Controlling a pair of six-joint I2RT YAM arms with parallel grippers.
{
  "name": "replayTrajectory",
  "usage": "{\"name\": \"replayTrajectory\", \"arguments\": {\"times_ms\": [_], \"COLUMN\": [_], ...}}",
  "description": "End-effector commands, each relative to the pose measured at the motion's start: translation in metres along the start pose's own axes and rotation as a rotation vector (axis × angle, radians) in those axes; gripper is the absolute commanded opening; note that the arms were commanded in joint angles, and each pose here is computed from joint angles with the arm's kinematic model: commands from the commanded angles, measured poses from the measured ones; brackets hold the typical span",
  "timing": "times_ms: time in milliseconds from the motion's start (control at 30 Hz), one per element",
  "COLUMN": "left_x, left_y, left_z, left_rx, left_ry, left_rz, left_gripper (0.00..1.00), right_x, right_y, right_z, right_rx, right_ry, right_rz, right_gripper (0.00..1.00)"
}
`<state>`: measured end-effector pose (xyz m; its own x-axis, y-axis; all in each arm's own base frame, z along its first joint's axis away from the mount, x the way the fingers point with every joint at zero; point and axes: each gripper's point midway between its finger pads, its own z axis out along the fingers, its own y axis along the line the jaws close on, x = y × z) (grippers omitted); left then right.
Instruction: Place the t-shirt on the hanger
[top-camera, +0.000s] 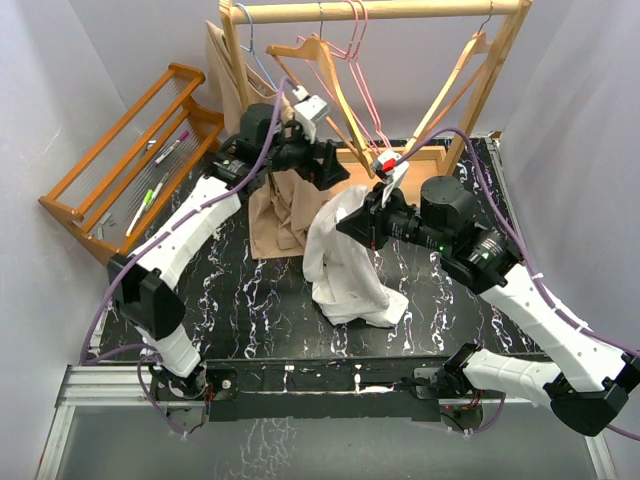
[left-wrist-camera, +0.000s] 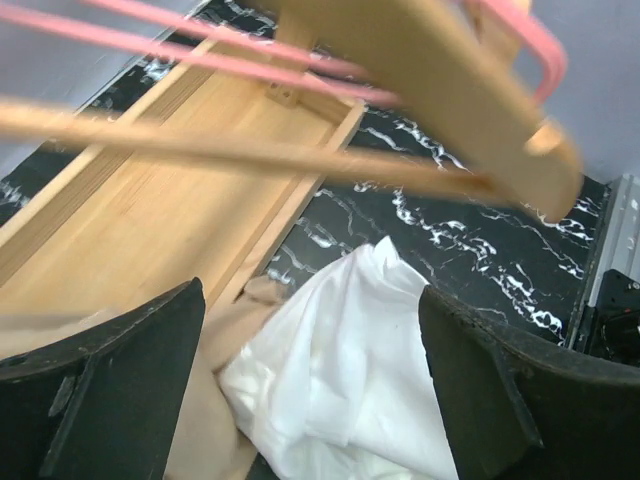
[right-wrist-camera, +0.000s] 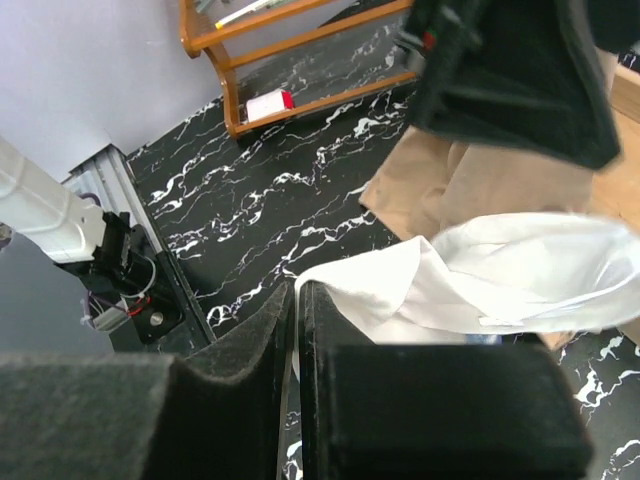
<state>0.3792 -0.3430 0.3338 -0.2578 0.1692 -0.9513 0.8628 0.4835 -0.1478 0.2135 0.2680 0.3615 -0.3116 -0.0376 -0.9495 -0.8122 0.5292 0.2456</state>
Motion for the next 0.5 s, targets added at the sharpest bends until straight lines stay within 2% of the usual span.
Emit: {"name": "replayTrajectory", "arguments": {"times_ms": [0, 133, 233, 400, 467], "left_x": [-0.053, -0.069, -0.064, -0.021, 0.003], "left_y": [0.007, -0.026, -0.041, -0.070, -0.067], "left_z": [-0.075, -0.123, -0.146, -0.165, -0.162], "left_rx": [-0.131, -0.120, -0.126, -0.058, -0.066], "left_ry": [-0.172, -0.228, -0.208, -0.169, -0.131], "left_rz": [0.035, 0.062, 0.011, -0.059, -0.073], "left_gripper": [0.86, 0.85, 0.80, 0.67, 0.65], "right_x": [-0.004, 0.009, 0.017, 0.026, 0.027], "right_y": [0.000, -0.008, -0.014, -0.028, -0.031], "right_z": [0.011, 0.022, 0.030, 0.043, 0.049], "right_rx": [-0.024, -0.012, 0.003, 0.056, 0.061], "right_ry": [-0.056, -0.040, -0.031, -0.027, -0.027], "right_rz": [-0.017, 0.000, 0.012, 0.052, 0.066], "right_gripper": [0.08, 0.08, 0.08, 0.08, 0.08]}}
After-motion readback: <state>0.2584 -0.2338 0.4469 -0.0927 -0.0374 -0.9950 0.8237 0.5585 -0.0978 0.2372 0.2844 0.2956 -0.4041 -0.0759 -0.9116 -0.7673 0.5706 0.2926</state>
